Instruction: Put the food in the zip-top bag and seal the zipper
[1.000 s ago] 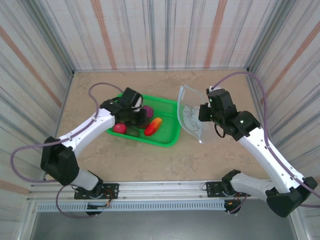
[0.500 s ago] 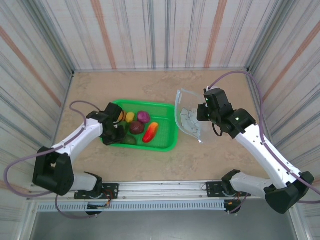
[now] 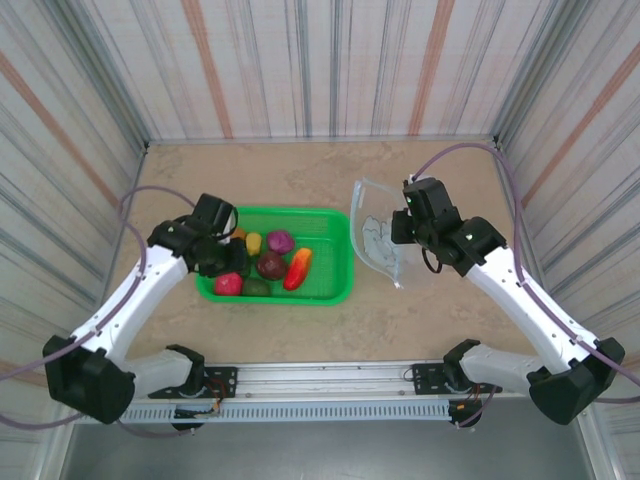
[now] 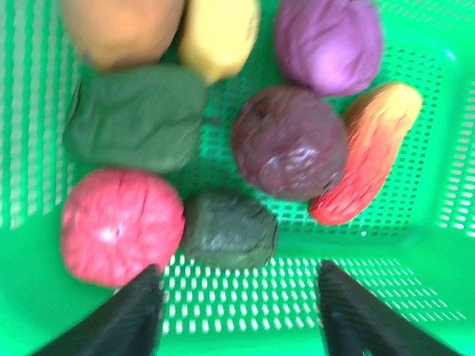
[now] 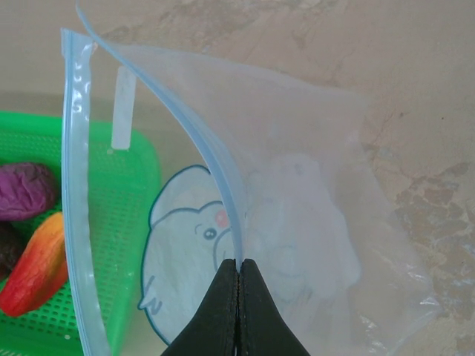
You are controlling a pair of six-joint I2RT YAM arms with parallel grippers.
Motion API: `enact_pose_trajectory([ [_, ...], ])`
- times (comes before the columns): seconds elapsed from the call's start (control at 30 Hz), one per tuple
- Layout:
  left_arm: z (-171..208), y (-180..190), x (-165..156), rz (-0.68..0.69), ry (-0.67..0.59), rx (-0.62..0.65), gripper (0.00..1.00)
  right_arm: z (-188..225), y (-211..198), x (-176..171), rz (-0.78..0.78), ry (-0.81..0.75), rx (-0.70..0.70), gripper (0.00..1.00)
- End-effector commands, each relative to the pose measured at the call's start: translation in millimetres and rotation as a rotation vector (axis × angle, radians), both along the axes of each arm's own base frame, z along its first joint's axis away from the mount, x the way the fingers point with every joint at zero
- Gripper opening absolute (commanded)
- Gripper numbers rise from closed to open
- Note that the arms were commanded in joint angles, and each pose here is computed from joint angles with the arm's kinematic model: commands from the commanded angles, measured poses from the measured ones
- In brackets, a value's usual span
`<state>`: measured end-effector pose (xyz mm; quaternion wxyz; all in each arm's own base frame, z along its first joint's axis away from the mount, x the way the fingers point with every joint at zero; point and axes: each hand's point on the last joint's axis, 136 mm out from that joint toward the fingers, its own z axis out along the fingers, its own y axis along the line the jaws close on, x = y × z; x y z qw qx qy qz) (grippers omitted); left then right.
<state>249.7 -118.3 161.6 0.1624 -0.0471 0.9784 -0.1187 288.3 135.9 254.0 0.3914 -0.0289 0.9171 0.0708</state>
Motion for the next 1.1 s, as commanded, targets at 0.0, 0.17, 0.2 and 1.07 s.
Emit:
enact_pose_trajectory([
  [0.0,1.6,-15.4,25.0,-0.075,-0.021,0.023,0.85,-2.3,-2.7,2.1,-0.018,-0.013,-0.022,0.0],
  [0.17,-3.0,-40.7,63.1,-0.136,-0.049,0.061,0.88,-5.7,-4.6,2.7,-0.025,-0.015,-0.032,0.0],
  [0.2,-8.3,-46.5,69.6,-0.15,-0.044,0.061,0.88,-5.7,-4.5,2.7,-0.024,-0.015,-0.033,0.0],
  [1.07,-83.5,-64.3,113.6,-0.156,0.076,0.068,0.65,-5.5,-10.9,6.1,-0.039,-0.027,-0.06,0.0],
])
